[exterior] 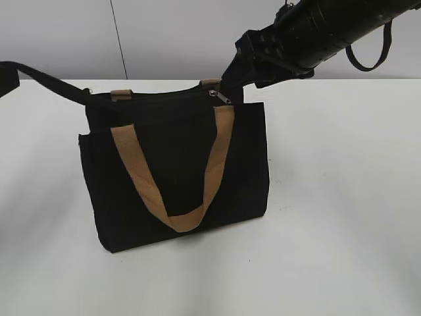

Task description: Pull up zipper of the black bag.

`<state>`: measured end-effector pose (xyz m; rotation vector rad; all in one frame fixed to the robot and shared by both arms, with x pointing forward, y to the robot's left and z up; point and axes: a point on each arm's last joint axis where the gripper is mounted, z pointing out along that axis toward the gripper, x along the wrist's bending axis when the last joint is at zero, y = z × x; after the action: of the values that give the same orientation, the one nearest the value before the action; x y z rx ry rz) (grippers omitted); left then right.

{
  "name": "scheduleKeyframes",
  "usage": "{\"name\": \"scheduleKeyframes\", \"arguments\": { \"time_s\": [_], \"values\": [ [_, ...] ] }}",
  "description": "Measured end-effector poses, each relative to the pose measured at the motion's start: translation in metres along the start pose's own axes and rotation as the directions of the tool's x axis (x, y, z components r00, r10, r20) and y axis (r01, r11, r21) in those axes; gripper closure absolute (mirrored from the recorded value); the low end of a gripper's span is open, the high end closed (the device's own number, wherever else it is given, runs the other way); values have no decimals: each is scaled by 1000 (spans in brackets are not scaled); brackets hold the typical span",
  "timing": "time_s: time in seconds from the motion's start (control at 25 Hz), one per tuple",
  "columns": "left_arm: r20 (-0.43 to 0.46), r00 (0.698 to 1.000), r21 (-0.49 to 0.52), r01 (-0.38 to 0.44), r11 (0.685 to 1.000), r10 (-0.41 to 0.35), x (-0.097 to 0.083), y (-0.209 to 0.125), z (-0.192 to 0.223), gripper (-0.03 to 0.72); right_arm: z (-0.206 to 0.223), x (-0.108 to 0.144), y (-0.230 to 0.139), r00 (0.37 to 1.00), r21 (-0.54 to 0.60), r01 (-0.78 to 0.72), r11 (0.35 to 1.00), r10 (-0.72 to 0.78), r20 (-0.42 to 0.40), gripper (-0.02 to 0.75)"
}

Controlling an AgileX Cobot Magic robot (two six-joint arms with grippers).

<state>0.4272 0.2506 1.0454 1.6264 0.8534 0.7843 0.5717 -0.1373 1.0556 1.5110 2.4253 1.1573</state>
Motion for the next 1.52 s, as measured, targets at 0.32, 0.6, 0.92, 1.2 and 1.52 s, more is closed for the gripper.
{"name": "scheduleKeyframes", "arguments": {
  "time_s": [0.32, 0.6, 0.92, 1.2, 1.52],
  "values": [
    [-271, 960, 146, 109, 983, -66, 23, -16, -4, 305, 0, 0, 0, 1000, 4, 0, 1000, 0, -2, 260],
    [-569, 787, 206, 418, 885, -239, 42, -37, -18, 293, 0, 0, -1, 1000, 10, 0, 1000, 0, -5, 260],
    [-677, 660, 338, 671, 660, -325, 37, -74, -12, 293, -12, 2, -1, 998, 15, 63, 998, -64, 28, 260],
    [-530, 799, 571, 584, 576, -285, 18, -63, 9, 318, -41, 10, 3, 993, -33, 95, 995, -92, 77, 260],
    [-453, 866, 718, 496, 488, -214, 20, -30, 13, 323, -59, -11, -7, 978, 60, -54, 997, 40, 203, 260]
  ]
}}
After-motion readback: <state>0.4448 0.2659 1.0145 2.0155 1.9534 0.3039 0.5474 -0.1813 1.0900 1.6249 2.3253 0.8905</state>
